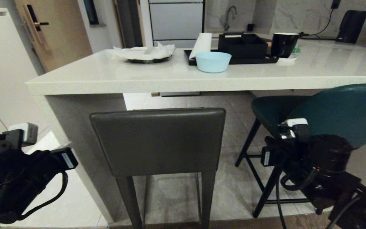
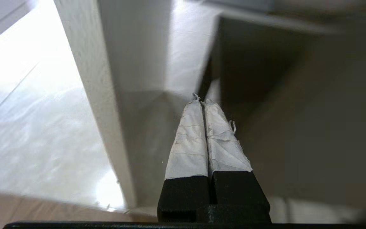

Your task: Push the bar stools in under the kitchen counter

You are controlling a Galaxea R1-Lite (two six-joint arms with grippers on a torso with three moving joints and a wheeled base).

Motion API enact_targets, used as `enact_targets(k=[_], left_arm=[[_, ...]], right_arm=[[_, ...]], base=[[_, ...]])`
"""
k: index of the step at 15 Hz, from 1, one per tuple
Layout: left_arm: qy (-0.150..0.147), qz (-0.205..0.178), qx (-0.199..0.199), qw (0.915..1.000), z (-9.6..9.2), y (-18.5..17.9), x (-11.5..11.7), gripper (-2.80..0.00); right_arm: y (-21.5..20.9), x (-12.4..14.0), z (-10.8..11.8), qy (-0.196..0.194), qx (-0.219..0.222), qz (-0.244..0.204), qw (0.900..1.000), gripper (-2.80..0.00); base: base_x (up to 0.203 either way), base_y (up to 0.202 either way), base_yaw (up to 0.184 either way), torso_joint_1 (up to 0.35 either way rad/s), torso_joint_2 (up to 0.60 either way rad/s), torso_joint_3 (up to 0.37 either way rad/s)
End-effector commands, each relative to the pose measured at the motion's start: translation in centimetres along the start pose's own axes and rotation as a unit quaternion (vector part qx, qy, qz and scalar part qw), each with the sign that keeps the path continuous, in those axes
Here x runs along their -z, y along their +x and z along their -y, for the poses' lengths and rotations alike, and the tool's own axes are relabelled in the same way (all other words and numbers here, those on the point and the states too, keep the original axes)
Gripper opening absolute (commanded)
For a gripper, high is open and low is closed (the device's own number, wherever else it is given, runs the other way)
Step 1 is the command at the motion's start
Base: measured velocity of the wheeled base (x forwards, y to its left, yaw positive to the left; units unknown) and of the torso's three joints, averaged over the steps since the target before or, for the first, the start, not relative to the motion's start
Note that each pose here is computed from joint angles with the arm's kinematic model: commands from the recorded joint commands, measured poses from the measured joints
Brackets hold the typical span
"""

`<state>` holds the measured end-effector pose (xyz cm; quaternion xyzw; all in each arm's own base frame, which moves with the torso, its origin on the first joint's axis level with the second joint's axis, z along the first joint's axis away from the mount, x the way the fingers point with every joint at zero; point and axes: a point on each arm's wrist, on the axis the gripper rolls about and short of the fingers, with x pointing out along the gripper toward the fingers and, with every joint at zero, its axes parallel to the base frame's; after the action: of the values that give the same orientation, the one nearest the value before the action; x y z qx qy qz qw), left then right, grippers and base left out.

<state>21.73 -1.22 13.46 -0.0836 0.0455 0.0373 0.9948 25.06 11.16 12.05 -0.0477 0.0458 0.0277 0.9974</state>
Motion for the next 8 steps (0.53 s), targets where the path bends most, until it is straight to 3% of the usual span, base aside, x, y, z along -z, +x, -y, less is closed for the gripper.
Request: enact_targets(k=[1, 5, 8], left_arm=[[-0.009, 0.081, 0.024, 0.9964, 0.0, -4.7, -3.0, -2.8], [-0.008, 0.121, 0.05, 0.9914, -0.3, -11.8, -6.5, -2.8], [-0.008, 0.141, 0.07, 0.9875, -0.9, -18.4, -8.2, -2.8]], right_arm=[[-4.6, -3.2, 2.5, 0.017, 0.017, 0.061, 0.998, -2.8], [-12.6, -7.2, 7.2, 0.011, 0.074, 0.14, 0.987, -2.8], [-19.2, -7.8, 10.1, 0.008, 0.129, 0.178, 0.976, -2.8]], base=[[0.0, 0.0, 0.0, 0.0, 0.0, 0.0], [0.0, 0.0, 0.0, 0.0, 0.0, 0.0], [0.0, 0.0, 0.0, 0.0, 0.0, 0.0]])
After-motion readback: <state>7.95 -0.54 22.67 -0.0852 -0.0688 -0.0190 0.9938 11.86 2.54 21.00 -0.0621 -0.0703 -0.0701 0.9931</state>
